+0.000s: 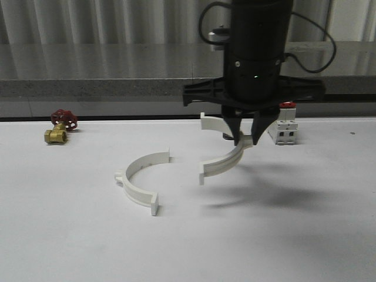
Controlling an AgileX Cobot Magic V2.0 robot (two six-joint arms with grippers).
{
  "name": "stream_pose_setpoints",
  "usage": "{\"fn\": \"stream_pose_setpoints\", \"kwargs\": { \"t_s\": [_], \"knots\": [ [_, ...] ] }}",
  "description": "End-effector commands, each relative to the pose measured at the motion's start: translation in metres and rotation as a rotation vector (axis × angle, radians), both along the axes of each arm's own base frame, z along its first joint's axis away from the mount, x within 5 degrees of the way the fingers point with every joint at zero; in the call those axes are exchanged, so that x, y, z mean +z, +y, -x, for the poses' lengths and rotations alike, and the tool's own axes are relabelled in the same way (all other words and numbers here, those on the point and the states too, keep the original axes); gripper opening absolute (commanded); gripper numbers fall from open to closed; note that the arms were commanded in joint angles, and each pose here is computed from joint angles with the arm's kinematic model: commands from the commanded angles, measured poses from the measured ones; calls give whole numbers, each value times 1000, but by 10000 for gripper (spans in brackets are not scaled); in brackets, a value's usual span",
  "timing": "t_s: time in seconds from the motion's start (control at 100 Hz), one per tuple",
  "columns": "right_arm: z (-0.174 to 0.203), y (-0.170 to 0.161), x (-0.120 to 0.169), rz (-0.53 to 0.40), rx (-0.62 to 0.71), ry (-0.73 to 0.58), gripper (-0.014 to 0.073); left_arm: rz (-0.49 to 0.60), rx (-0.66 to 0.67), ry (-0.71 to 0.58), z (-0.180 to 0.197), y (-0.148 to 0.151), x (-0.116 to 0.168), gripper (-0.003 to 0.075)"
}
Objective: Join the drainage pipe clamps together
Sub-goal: 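Carry the clamp over and lower it against the placed half, closing the ring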
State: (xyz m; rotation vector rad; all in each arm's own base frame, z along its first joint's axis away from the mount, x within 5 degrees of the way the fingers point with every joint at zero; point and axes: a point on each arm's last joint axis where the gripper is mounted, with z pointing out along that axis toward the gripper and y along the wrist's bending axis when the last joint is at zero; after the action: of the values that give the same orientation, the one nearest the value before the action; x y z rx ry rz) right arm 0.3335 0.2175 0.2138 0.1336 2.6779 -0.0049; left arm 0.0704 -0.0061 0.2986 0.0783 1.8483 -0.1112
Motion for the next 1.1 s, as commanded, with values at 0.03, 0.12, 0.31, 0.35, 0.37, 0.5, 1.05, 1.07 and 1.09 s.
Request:
{"fn": "stream_pose_setpoints", "kwargs": {
  "t_s": [0.03, 0.12, 0.31, 0.35, 0.37, 0.5, 1.05, 1.07, 1.09],
  "knots": [
    [-4, 14, 23, -48, 26, -80, 50, 11, -14, -86, -1, -1, 14, -21],
    [-6, 21, 19, -62, 26, -68, 50, 11, -14, -86, -1, -1, 14, -21],
    [-8, 26, 14, -85, 30, -65, 50, 11, -14, -86, -1, -1, 14, -21],
    [-9, 26, 13, -88, 31, -64, 50, 11, -14, -86, -1, -1, 14, -21],
    [-9, 27, 12, -88, 31, -63, 50, 11, -14, -86, -1, -1, 14, -21],
    [-11, 30, 3, -97, 27, -45, 50, 11, -14, -86, -1, -1, 14, -21],
    [-14, 38, -7, -162, 28, -40, 50, 11, -14, -86, -1, -1, 14, -21],
    [-14, 38, -7, -162, 28, -40, 50, 11, -14, -86, -1, -1, 14, -21],
    [-14, 38, -7, -162, 28, -40, 50, 11, -14, -86, -1, -1, 14, -21]
  ]
}}
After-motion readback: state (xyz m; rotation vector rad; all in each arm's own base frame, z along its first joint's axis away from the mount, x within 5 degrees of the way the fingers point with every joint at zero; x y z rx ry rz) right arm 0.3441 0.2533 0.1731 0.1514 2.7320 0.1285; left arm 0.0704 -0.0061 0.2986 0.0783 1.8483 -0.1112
